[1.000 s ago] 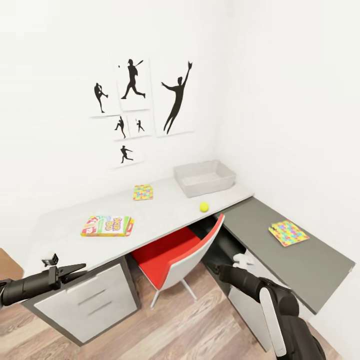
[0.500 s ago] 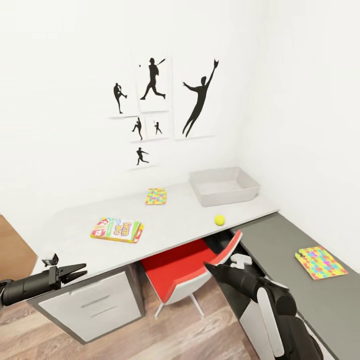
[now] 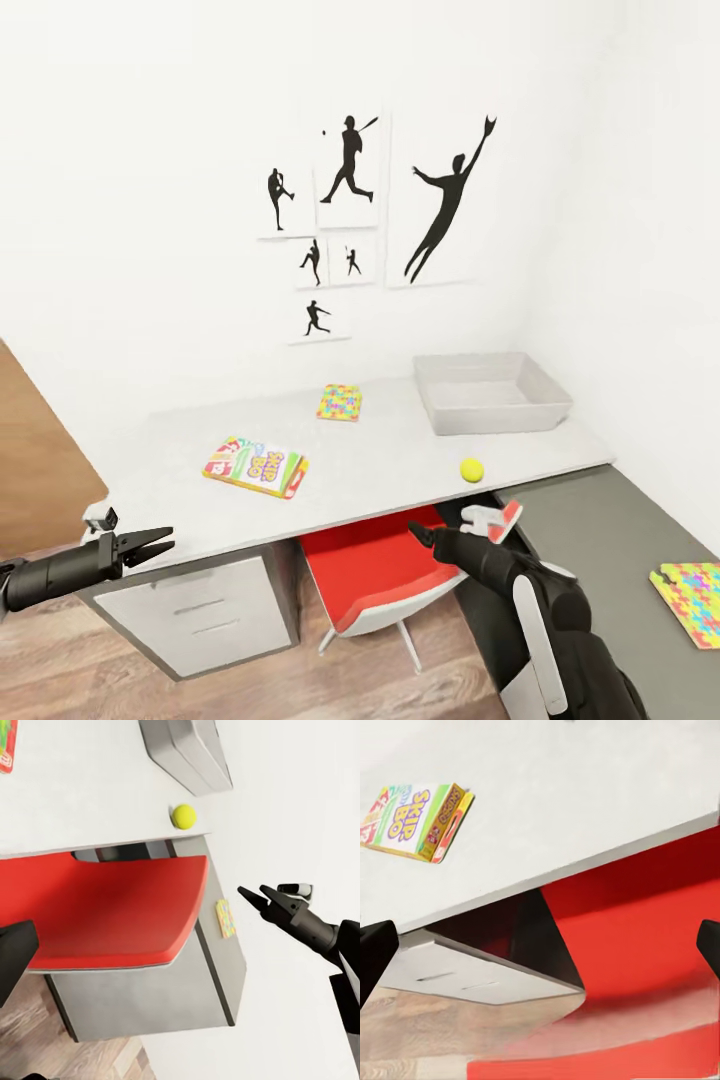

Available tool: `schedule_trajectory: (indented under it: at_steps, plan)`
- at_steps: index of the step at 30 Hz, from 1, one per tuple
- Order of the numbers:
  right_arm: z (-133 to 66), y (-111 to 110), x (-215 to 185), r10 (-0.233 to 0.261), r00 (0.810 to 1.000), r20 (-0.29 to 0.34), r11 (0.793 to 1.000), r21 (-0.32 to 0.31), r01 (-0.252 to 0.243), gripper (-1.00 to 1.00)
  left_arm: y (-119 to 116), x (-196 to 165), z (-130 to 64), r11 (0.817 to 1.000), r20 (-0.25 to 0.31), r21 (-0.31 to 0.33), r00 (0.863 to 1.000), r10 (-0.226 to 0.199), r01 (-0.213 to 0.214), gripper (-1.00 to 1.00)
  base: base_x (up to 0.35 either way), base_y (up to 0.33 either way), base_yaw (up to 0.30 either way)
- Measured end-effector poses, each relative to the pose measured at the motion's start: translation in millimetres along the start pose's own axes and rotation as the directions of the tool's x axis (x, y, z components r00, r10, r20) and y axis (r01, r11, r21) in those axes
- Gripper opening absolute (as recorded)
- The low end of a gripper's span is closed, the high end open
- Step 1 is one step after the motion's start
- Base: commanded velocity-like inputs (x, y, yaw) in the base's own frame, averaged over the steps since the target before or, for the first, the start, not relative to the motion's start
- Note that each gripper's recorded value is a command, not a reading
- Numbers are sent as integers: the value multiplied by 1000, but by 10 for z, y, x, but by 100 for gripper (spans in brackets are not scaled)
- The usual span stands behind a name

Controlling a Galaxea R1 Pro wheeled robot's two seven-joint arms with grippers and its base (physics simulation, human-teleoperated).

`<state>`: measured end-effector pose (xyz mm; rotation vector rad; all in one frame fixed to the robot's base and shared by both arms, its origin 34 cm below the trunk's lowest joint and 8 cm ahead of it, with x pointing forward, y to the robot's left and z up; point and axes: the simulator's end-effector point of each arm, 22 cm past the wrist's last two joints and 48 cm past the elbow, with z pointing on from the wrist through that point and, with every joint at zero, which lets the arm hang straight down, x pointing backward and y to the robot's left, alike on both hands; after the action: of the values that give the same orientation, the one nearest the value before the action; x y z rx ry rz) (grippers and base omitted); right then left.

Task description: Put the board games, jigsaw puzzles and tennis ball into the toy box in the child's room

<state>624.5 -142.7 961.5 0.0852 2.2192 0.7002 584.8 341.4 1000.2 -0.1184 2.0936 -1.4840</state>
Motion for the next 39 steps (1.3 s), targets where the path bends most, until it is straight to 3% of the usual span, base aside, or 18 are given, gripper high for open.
schedule_trajectory:
  at_steps: [12,24,39]
  plan:
    - [-34,52,-82,-17,1000,26,1000,-7,17,100,-60,-25,-14,1000,5,6,1000,12,-12,100,42,-15,215]
    - [-79,93,-145,-25,999,40,1000,-13,25,100,-131,-55,-32,1000,12,12,1000,26,-27,100,218,-1,168]
    - [-119,107,-192,-28,998,51,999,-20,29,100,-176,-76,-48,999,16,15,999,36,-36,100,154,-112,59]
